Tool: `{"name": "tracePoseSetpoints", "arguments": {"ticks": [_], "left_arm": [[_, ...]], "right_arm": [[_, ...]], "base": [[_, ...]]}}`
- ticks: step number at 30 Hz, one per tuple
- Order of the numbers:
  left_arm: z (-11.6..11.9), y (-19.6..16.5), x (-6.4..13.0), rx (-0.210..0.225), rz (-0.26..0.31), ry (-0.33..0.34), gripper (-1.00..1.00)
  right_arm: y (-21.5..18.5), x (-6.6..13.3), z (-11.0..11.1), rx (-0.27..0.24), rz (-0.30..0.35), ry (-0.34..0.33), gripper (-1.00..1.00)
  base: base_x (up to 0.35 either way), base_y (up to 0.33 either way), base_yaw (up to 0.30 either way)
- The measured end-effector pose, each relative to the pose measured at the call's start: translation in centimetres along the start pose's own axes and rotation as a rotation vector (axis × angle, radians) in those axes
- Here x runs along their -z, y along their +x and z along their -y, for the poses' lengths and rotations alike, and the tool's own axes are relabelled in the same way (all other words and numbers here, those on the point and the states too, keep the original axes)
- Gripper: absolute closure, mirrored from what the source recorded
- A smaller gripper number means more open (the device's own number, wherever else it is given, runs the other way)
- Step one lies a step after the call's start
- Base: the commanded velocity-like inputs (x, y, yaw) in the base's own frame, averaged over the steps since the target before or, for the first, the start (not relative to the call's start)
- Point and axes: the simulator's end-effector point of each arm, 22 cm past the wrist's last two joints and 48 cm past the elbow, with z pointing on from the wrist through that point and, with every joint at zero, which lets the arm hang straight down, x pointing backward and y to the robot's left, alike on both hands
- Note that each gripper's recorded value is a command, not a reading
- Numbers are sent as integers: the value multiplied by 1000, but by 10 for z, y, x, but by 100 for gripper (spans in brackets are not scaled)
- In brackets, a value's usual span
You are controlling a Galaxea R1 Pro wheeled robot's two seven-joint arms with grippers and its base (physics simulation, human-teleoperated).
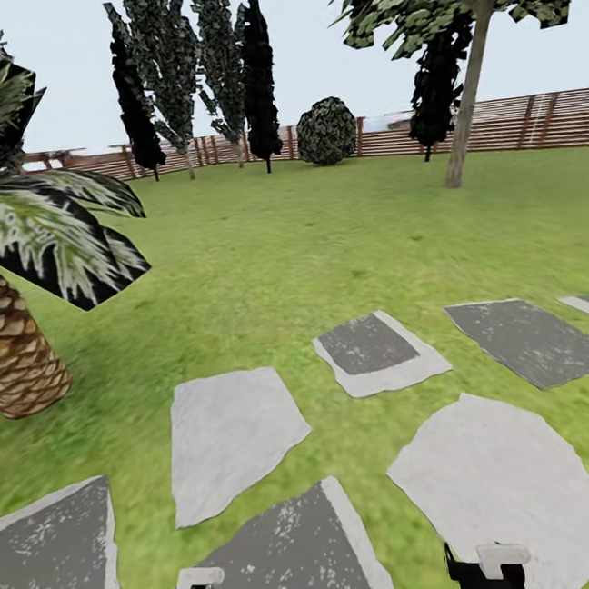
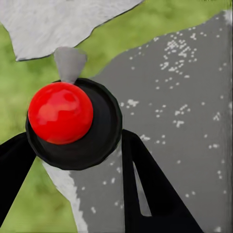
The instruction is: Pick up the pesticide atomizer in the garden and spray insectifuge to fully cover both potted plants in the garden.
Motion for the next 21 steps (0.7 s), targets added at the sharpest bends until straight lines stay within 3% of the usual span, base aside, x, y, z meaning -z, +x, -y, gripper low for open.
{"name": "tracePoseSetpoints", "arguments": {"ticks": [21], "left_arm": [[0, 0, 0, 0, 0, -1, 100]], "right_arm": [[0, 0, 0, 0, -1, 0, -100]], "base": [[0, 0, -266]]}}
